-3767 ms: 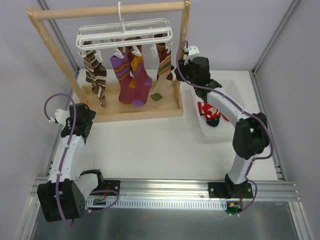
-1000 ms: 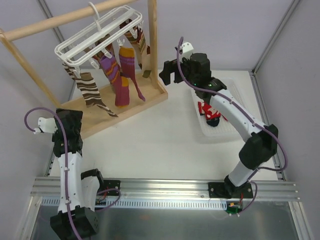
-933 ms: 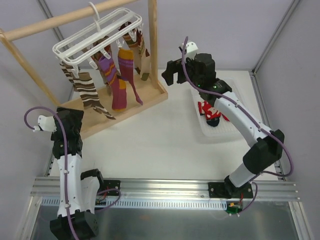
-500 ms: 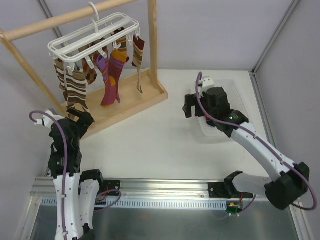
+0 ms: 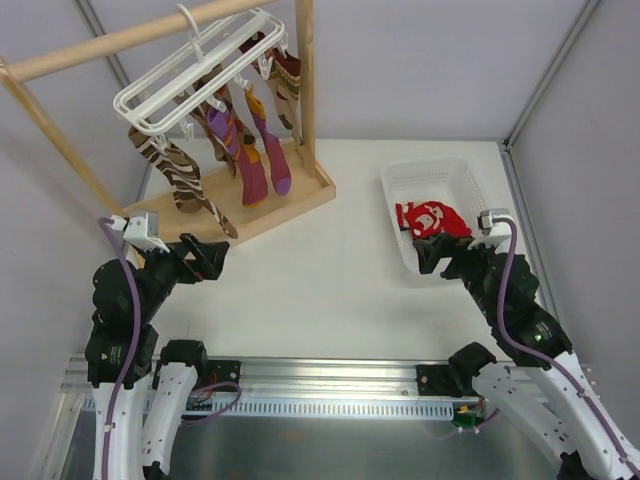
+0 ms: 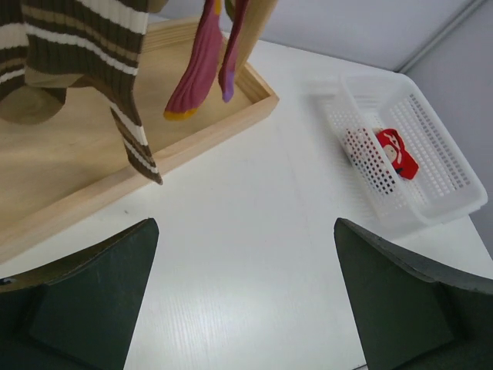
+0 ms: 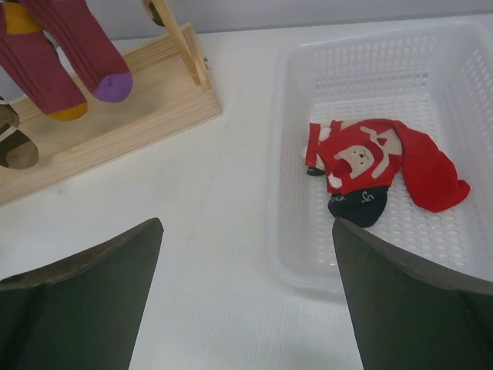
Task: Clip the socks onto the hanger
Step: Reset both arms
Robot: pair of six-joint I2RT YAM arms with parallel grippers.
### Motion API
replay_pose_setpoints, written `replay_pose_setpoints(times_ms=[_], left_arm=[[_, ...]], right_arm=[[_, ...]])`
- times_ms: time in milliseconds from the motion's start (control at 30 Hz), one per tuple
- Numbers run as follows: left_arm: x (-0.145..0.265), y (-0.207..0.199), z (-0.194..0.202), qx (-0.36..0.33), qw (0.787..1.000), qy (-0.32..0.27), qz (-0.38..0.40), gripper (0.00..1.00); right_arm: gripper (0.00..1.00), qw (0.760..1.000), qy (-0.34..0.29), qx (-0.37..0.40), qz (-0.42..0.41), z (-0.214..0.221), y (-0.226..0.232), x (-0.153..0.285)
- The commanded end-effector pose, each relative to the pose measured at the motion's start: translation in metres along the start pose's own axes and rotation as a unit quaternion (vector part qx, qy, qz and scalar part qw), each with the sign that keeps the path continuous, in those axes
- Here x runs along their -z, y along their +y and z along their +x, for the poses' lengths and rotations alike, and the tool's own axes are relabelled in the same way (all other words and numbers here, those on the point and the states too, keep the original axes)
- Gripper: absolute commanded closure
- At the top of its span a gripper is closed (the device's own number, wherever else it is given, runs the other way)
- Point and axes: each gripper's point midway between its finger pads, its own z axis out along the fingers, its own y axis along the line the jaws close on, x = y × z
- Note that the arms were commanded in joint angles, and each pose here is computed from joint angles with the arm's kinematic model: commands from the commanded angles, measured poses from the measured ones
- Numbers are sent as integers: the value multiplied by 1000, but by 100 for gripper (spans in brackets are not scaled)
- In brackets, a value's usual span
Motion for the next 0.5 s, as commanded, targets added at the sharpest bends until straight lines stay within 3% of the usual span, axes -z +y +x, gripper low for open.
replay_pose_setpoints(times_ms=[0, 167, 467], left_arm=[[3, -25, -15, -46, 996, -28, 66, 1], [-8, -12, 3, -24, 998, -13, 49, 0], [-8, -6, 6, -24, 999, -18, 36, 1]], right_arm=[[3, 999, 7, -14, 40, 18, -20, 9], [3, 998, -32, -37, 50, 14, -29, 24], [3, 996, -21, -41, 75, 24, -39, 27]])
